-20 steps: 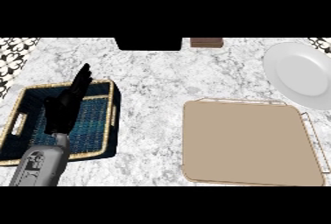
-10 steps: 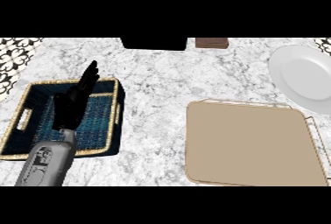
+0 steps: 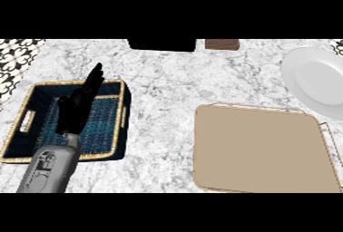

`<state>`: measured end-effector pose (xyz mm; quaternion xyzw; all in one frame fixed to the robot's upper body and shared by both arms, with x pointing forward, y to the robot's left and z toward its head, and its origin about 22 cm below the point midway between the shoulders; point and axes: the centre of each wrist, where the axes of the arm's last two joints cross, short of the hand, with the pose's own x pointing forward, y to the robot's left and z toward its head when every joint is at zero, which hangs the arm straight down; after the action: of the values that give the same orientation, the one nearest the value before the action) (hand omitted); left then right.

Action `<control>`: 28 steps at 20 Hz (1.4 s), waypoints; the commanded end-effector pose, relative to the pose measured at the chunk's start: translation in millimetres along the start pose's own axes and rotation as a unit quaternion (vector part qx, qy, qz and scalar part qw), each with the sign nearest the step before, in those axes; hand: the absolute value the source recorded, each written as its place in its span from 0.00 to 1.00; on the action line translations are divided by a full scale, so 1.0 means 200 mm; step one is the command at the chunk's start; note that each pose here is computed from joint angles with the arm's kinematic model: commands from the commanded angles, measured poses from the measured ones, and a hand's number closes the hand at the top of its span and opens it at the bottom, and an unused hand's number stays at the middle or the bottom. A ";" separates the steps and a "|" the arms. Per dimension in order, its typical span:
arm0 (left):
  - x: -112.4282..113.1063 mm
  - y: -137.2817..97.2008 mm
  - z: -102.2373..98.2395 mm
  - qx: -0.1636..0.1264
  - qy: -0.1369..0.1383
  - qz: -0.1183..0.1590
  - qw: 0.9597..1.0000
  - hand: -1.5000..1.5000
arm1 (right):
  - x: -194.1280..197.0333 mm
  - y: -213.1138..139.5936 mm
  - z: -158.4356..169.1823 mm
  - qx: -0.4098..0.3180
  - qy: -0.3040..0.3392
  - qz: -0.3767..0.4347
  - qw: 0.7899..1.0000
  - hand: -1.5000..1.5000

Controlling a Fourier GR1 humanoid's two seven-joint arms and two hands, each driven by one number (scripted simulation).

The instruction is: Pick the tomato from the tray and place it in the plate

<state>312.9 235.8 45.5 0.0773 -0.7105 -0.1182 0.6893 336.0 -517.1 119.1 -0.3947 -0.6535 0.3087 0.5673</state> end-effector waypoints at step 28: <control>-0.01 0.01 0.02 0.009 0.008 0.005 1.000 0.50 | -0.08 0.09 0.07 -0.118 0.106 -0.283 0.946 0.00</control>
<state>311.8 239.1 46.8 0.0780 -0.7121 -0.1146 0.6883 347.4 -492.4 82.8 -0.2773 -0.7010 0.0772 0.6525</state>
